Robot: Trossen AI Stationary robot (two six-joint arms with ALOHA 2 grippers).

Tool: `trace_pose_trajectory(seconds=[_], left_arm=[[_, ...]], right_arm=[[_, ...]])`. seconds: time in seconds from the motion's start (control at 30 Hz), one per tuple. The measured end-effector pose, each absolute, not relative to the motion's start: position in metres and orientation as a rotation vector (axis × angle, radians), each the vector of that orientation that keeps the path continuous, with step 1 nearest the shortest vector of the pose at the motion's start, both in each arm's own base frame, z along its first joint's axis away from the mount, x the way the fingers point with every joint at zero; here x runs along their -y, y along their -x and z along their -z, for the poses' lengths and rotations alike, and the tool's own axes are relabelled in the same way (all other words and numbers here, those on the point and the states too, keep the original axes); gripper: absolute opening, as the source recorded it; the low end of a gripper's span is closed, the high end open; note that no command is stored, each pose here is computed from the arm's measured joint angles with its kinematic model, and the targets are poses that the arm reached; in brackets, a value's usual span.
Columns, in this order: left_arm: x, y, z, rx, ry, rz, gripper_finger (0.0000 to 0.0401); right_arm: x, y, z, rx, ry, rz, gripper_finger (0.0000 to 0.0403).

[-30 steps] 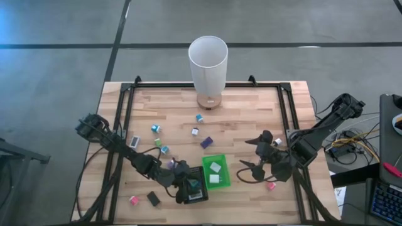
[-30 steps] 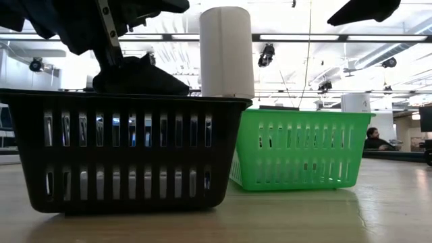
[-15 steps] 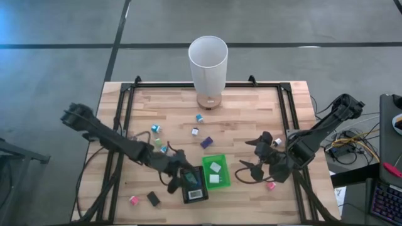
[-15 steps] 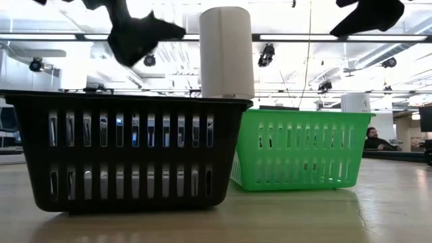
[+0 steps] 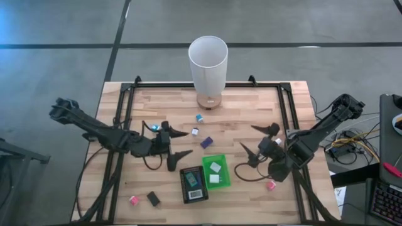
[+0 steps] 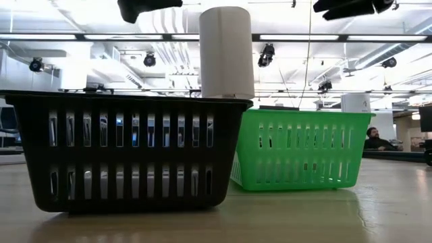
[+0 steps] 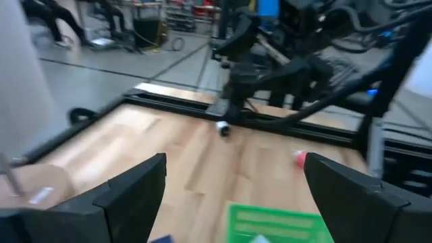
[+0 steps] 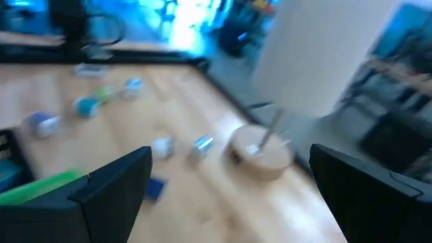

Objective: Pick & Place Office items
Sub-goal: Put the white black charger adapter into the green bin

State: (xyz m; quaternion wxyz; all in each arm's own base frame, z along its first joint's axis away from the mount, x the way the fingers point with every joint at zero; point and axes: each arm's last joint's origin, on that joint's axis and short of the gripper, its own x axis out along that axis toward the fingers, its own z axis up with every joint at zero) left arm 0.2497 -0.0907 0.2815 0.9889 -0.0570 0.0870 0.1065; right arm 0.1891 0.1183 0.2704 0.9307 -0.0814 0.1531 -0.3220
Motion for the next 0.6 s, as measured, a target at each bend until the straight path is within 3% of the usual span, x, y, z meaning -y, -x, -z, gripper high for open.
trace_pose_trajectory(seconds=[0.3,0.4,0.6], left_arm=[[0.073,-0.257,-0.279,-0.186,-0.011,-0.340,0.0352],[0.065,-0.259,-0.279,-0.183,0.000,-0.397,0.0352],[0.061,-0.260,-0.271,-0.201,0.134,-0.445,0.0352]], right_arm=[[-0.112,-0.185,-0.268,-0.134,0.275,0.882,0.0392],[-0.102,-0.189,-0.266,-0.161,0.299,0.922,0.0392],[-0.096,-0.199,-0.271,-0.300,0.210,0.802,0.0392]])
